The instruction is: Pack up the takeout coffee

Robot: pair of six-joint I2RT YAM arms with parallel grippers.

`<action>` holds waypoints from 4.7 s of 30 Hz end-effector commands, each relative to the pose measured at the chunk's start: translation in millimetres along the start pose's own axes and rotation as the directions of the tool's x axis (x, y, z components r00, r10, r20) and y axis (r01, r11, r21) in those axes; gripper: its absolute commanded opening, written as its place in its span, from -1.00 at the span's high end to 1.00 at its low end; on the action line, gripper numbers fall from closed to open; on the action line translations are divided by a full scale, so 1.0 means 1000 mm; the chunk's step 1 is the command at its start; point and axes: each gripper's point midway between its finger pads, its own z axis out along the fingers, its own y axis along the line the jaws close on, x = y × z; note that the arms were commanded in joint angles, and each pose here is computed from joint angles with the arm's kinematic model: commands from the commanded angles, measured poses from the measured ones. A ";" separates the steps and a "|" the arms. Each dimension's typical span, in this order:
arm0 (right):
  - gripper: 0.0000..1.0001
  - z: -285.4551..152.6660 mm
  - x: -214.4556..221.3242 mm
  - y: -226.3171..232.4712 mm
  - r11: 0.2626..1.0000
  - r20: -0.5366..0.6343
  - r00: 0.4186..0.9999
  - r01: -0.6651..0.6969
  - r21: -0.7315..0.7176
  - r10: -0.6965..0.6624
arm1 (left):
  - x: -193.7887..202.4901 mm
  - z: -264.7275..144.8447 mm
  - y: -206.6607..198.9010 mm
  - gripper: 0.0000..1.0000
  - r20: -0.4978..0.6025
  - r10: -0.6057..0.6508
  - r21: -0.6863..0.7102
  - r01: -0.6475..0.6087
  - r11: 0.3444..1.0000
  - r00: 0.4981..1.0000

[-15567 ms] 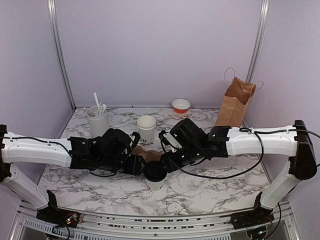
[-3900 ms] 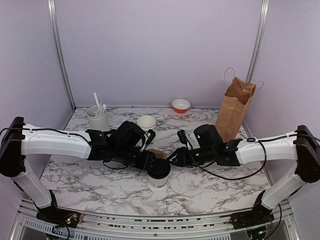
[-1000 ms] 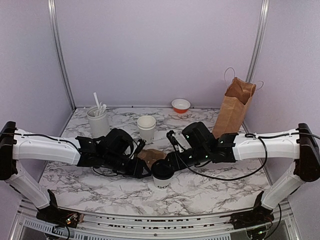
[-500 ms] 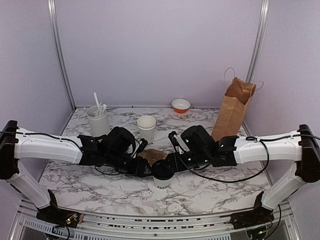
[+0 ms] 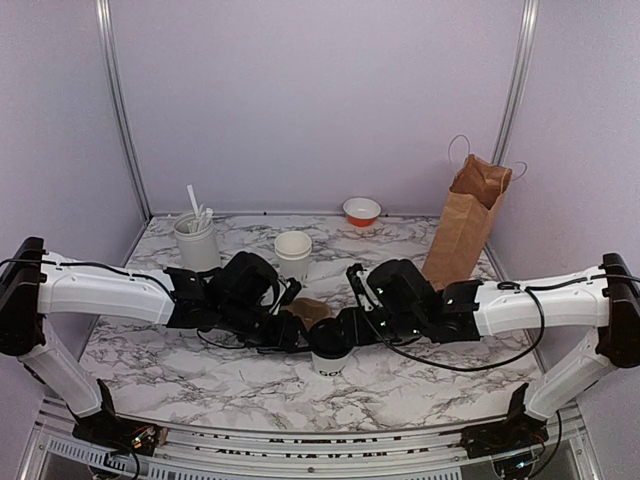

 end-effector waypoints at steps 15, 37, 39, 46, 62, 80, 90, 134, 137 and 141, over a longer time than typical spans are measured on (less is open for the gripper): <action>0.02 0.006 0.041 -0.014 1.000 -0.072 0.997 -0.012 -0.010 0.012 | 0.039 0.029 0.078 0.06 -0.107 -0.085 -0.286 0.051 0.957 0.991; -0.06 -0.022 -0.004 0.004 0.999 0.052 0.998 -0.035 -0.014 0.036 | -0.035 0.002 0.018 0.05 -0.001 0.096 -0.263 -0.093 0.960 0.995; -0.10 -0.023 -0.006 0.005 0.999 0.057 0.998 -0.038 -0.011 0.039 | -0.040 0.000 0.013 0.05 0.005 0.107 -0.254 -0.103 0.962 0.994; -0.19 -0.021 -0.009 -0.006 0.998 0.050 0.997 -0.061 0.024 0.060 | -0.052 -0.005 -0.004 0.05 0.030 0.133 -0.222 -0.123 0.967 0.991; -0.56 -0.048 -0.036 -0.019 0.991 0.116 0.986 -0.112 -0.073 0.120 | -0.058 -0.014 -0.026 0.03 0.058 0.188 -0.194 -0.174 0.966 0.980; 0.12 -0.033 0.002 -0.041 0.973 0.001 0.982 -0.185 -0.141 0.187 | -0.048 0.010 -0.031 0.08 0.022 0.261 -0.231 -0.250 0.940 0.965; 0.12 -0.026 0.021 -0.038 0.964 -0.068 0.981 -0.192 -0.182 0.182 | -0.044 0.020 -0.026 0.11 -0.001 0.257 -0.241 -0.250 0.938 0.966; 1.00 -0.058 -0.044 0.033 0.877 0.068 0.985 -0.108 -0.468 0.158 | -0.046 0.014 -0.019 0.20 0.017 0.287 -0.276 -0.271 0.922 0.958; 1.00 -0.049 -0.038 0.037 0.850 0.034 0.984 -0.133 -0.510 0.175 | -0.046 0.014 -0.019 0.20 0.019 0.287 -0.275 -0.271 0.923 0.958; 1.00 -0.028 -0.012 0.018 0.836 -0.040 0.971 -0.223 -0.502 0.234 | -0.044 0.014 -0.017 0.20 0.016 0.281 -0.276 -0.266 0.924 0.959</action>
